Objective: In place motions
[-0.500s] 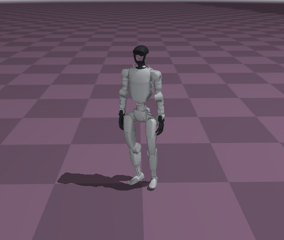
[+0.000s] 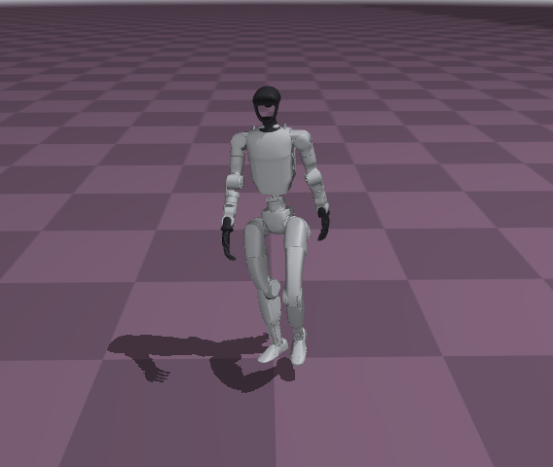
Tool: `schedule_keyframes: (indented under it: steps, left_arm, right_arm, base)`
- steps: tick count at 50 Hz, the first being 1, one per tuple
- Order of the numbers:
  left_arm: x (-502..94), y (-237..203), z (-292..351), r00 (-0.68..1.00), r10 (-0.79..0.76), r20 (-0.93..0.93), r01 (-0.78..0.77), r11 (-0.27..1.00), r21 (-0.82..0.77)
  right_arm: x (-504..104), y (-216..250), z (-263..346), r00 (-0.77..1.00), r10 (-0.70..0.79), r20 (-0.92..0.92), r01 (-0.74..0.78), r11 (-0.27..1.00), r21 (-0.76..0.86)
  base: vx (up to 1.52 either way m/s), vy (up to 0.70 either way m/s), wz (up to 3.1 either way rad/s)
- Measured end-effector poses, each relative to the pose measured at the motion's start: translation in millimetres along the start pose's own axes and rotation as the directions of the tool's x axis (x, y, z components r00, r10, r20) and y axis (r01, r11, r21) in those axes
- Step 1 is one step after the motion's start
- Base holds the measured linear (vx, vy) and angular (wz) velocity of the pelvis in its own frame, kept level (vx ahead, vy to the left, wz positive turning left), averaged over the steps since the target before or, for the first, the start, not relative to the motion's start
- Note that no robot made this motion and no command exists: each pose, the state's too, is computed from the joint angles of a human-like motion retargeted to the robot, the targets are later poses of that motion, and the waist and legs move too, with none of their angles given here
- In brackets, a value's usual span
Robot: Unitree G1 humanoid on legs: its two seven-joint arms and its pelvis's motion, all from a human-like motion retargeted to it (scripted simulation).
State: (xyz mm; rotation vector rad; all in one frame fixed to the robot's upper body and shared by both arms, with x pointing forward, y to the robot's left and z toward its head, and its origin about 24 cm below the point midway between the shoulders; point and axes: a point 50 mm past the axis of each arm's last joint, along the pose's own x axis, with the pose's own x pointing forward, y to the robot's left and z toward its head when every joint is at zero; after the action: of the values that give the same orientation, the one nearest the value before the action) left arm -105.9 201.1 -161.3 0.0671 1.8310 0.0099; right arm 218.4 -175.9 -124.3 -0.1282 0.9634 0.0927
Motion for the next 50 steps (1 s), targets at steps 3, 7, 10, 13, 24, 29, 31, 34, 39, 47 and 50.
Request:
schedule_keyframes:
  steps: [3,7,10,13,24,29,31,34,39,47,50]
  left_arm:
    - [-0.5,3.2,8.3,1.000,-0.007,0.027,0.007,1.000,-0.017]
    - [-0.9,7.4,17.1,0.998,0.007,0.060,-0.005,0.999,-0.041]
    - [-1.1,9.7,21.6,0.997,0.017,0.078,-0.012,0.998,-0.058]
    - [-1.7,14.6,27.6,0.993,0.056,0.108,-0.048,0.996,-0.080]
    - [-6.6,26.0,59.4,0.978,0.091,0.189,-0.072,0.992,-0.104]
    - [-13.6,33.0,91.2,0.962,0.104,0.254,-0.100,0.995,-0.029]
    - [-15.8,31.8,100.5,0.958,0.104,0.265,-0.104,0.994,-0.017]
    - [-17.7,28.4,110.2,0.955,0.098,0.279,-0.098,0.995,-0.017]
    - [-24.1,23.4,134.5,0.939,0.077,0.336,-0.094,0.995,0.035]
    - [-62.7,9.5,225.1,0.814,0.042,0.580,-0.156,0.977,0.148]
    - [-88.9,0.2,265.6,0.726,0.021,0.687,-0.127,0.986,0.104]
  right_arm:
    - [-1.0,-0.9,-8.0,1.000,-0.007,-0.017,0.007,1.000,0.014]
    - [-3.6,1.1,-28.0,0.998,-0.003,-0.067,0.005,1.000,0.031]
    - [-6.0,4.2,-43.4,0.994,0.001,-0.111,0.004,0.999,0.038]
    - [-8.6,9.3,-56.8,0.990,0.011,-0.142,-0.005,0.999,0.047]
    - [-17.9,9.7,-89.1,0.981,0.027,-0.193,-0.025,1.000,0.013]
    - [-25.3,0.4,-106.9,0.978,0.004,-0.207,0.002,1.000,0.029]
    - [-30.1,-0.3,-119.5,0.970,-0.001,-0.242,0.012,0.999,0.044]
    - [-39.3,0.4,-140.8,0.953,-0.006,-0.303,0.028,0.997,0.066]
    - [-57.2,3.7,-175.6,0.915,-0.012,-0.403,0.038,0.998,0.055]
    - [-87.9,4.3,-221.1,0.848,-0.035,-0.529,0.070,0.996,0.047]
    - [-101.1,1.9,-236.7,0.810,-0.057,-0.583,0.089,0.996,0.026]
  base:
    - [0.05,0.01,0.24]
    - [0.11,0.04,0.28]
    - [0.15,0.06,0.17]
    - [0.19,0.05,0.01]
    - [0.21,0.10,0.14]
    - [0.17,0.08,-0.11]
    - [0.17,0.11,-0.35]
    - [0.23,0.09,-0.31]
    - [0.22,0.07,-0.38]
    - [-0.01,0.05,-0.46]
    - [-0.03,0.11,0.17]
